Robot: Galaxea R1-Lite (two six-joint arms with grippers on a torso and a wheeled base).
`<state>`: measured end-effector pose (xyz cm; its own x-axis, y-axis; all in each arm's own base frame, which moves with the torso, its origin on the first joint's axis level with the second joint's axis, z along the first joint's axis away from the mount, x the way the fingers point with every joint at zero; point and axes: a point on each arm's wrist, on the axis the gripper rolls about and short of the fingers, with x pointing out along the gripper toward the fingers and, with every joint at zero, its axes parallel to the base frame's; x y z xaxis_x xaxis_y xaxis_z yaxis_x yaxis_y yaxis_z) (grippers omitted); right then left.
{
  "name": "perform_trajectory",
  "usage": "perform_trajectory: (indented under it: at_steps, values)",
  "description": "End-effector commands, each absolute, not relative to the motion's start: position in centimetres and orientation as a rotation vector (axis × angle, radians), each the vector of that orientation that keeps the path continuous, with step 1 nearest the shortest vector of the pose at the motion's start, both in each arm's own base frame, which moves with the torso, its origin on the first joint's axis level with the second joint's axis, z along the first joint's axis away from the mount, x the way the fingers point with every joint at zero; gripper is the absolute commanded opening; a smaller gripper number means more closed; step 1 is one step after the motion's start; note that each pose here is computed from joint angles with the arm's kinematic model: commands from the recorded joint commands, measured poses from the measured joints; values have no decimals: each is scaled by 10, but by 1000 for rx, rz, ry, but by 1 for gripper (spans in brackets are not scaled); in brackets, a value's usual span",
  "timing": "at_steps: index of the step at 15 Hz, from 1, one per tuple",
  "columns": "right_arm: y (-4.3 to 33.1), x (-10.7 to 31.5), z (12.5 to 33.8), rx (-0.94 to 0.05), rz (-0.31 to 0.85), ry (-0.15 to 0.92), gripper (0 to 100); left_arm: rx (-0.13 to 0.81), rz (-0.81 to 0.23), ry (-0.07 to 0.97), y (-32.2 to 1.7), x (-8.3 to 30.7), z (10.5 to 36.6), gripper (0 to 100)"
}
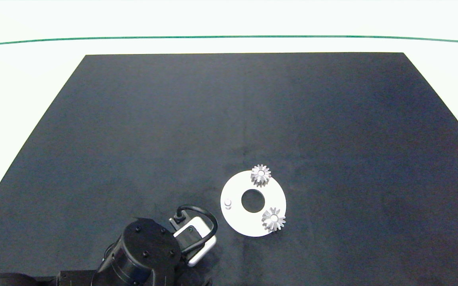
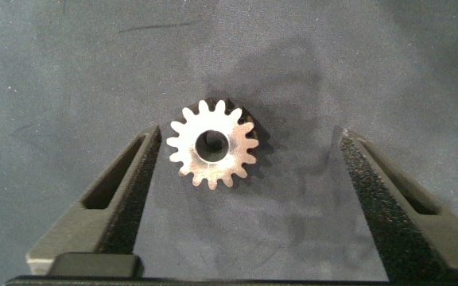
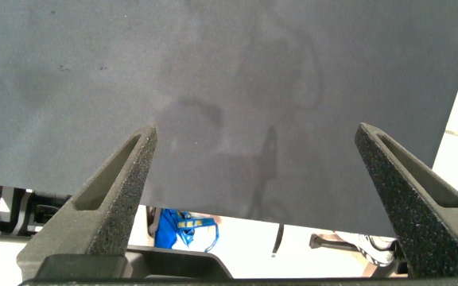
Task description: Install three planetary gears onto the carrier pins
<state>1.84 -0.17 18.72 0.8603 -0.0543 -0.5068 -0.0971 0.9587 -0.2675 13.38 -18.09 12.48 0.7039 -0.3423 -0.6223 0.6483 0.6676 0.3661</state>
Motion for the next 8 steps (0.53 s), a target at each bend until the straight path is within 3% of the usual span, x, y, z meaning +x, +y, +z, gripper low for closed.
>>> perform_trajectory:
  at_steps: [1, 8]
  values:
    - [-2, 18, 187, -292, 21, 535, 100, 620, -590, 540, -181, 134, 125, 84]
    - [-3, 17, 187, -291, 21, 532, 100, 619, -591, 527, -190, 141, 129, 71]
